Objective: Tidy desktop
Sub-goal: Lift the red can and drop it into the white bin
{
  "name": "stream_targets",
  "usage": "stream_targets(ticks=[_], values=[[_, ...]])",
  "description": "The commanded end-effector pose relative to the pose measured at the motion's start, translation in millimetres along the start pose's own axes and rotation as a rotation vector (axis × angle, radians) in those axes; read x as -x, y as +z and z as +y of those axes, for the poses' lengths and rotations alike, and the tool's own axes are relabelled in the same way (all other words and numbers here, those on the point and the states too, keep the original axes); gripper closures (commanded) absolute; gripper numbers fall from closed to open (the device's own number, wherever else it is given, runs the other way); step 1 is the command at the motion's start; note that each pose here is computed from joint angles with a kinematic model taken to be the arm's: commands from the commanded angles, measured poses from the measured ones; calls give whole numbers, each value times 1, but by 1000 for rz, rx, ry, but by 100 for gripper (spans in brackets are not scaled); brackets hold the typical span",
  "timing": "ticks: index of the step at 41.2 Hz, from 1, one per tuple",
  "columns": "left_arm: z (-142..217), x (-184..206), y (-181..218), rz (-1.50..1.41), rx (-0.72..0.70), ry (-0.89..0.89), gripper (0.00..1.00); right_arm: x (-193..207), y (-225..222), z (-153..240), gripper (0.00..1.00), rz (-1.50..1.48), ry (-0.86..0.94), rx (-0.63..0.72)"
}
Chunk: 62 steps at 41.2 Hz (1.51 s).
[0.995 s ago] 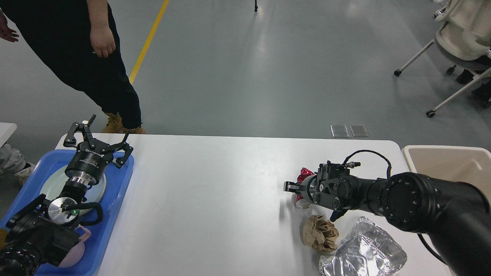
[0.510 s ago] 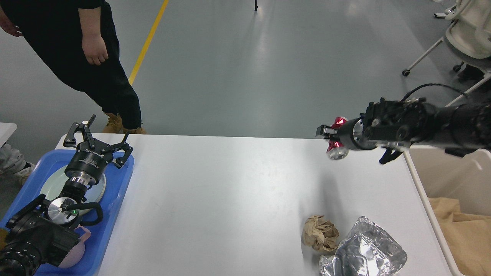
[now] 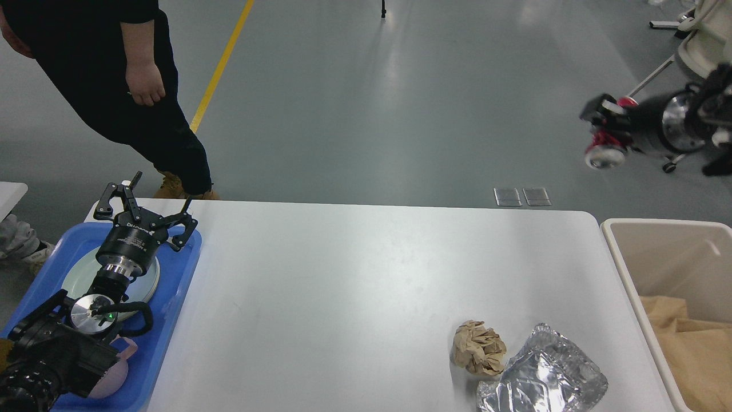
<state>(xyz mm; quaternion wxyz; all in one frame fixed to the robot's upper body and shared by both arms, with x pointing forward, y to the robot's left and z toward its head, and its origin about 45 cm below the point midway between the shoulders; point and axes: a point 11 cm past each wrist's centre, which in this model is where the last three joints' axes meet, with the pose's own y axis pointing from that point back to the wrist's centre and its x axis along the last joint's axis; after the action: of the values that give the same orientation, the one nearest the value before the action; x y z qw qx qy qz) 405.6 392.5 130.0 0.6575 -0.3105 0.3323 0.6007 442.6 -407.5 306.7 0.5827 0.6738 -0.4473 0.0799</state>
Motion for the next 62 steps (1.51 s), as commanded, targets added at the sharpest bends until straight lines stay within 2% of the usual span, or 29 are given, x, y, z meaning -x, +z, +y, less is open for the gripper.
stream_targets(ticks=[1, 4, 5, 11, 12, 14, 21, 29, 40, 49, 56, 62], values=[[0, 0, 0, 0, 0, 0, 4, 26, 93, -31, 100, -57, 12, 170], [0, 0, 0, 0, 0, 0, 4, 55, 147, -49, 100, -87, 7, 262], [0, 0, 0, 0, 0, 0, 4, 66, 166, -55, 97, -117, 17, 287], [0, 0, 0, 0, 0, 0, 4, 102, 208, -71, 22, -158, 54, 357], [0, 0, -1, 1, -1, 0, 4, 105, 213, -71, 12, -161, 63, 368], [0, 0, -1, 1, -1, 0, 4, 112, 227, -71, 2, -155, 67, 395], [0, 0, -1, 1, -1, 0, 4, 132, 246, -68, 2, -151, 32, 434], [0, 0, 0, 0, 0, 0, 4, 138, 244, -68, 1, -154, 0, 430], [0, -1, 0, -1, 0, 2, 4, 112, 228, -64, 0, -117, 18, 414], [0, 0, -1, 1, 0, 1, 4, 118, 218, -62, 0, -112, -35, 403], [0, 0, 0, 0, 0, 0, 4, 119, 217, -24, 1, -174, -160, 394], [0, 0, -1, 1, -1, 0, 4, 107, 198, 19, 2, -183, -265, 352]])
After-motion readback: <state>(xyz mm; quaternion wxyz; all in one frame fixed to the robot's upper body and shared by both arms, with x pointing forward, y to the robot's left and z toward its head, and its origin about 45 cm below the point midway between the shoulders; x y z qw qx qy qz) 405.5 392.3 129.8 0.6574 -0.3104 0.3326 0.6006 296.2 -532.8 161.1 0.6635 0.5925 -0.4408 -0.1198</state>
